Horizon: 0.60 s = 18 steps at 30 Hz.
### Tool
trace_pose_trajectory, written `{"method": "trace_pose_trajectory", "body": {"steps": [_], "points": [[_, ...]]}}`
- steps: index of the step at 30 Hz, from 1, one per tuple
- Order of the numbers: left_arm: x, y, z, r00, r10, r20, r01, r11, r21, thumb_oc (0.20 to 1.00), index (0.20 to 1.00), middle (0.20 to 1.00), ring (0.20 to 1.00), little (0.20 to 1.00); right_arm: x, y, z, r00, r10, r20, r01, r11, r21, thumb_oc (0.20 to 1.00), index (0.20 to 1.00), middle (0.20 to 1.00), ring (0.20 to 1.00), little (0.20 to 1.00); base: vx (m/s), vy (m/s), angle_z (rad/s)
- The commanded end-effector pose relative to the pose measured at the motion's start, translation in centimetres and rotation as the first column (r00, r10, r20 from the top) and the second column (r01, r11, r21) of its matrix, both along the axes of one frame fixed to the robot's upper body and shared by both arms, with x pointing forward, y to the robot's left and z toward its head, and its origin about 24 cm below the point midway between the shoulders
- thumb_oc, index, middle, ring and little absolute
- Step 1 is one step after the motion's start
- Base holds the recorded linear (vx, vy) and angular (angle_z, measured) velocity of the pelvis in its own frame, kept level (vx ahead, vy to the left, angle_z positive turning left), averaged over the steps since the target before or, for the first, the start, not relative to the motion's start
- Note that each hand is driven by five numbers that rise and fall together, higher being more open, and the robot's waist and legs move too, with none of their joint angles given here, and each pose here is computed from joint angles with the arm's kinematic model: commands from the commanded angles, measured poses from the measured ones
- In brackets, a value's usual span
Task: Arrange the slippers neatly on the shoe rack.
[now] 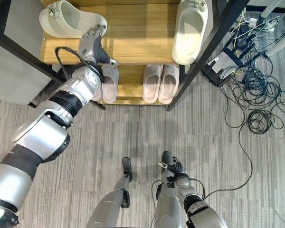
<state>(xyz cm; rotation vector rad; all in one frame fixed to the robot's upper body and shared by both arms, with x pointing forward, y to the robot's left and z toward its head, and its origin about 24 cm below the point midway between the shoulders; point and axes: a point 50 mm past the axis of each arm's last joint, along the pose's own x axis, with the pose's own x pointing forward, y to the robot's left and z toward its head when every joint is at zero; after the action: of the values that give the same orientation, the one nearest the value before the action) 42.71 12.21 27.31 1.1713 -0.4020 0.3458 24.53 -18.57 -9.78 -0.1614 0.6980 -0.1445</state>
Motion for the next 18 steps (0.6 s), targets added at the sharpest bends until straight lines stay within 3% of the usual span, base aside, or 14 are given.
{"method": "trace_pose_trajectory", "body": {"steps": [1, 6, 13, 18], "points": [[-1.0, -0.1, 7.2, 0.975, 0.062, 0.215, -0.086, 0.991, 0.104, 1.0, 1.0, 1.0, 1.0, 1.0, 1.1, -1.3, 1.0, 0.999, -0.031, 0.043, 0.033, 0.999, -0.034, 1.0, 1.0, 1.0, 1.0, 1.0, 0.0, 0.0, 0.0], [-0.9, 3.2, 6.9, 0.963, 0.184, 0.195, -0.216, 0.963, 0.16, 1.0, 1.0, 1.0, 1.0, 1.0, 0.9, -1.3, 0.8, 0.999, -0.037, 0.036, 0.038, 0.999, -0.03, 1.0, 1.0, 1.0, 1.0, 1.0, 0.01, 0.011, 0.0], [-1.2, 7.7, 6.2, 0.911, 0.365, 0.19, -0.408, 0.86, 0.306, 1.0, 1.0, 1.0, 1.0, 1.0, 1.6, -1.4, 1.4, 0.997, -0.031, 0.065, 0.034, 0.998, -0.049, 1.0, 1.0, 1.0, 1.0, 1.0, 0.03, 0.053, 0.01], [-1.3, 9.1, 5.8, 0.893, 0.414, 0.175, -0.449, 0.827, 0.338, 1.0, 1.0, 1.0, 1.0, 1.0, 2.3, -1.2, 2.0, 0.995, -0.026, 0.095, 0.031, 0.998, -0.049, 1.0, 1.0, 1.0, 1.0, 1.0, 0.04, 0.042, -0.02]]}}
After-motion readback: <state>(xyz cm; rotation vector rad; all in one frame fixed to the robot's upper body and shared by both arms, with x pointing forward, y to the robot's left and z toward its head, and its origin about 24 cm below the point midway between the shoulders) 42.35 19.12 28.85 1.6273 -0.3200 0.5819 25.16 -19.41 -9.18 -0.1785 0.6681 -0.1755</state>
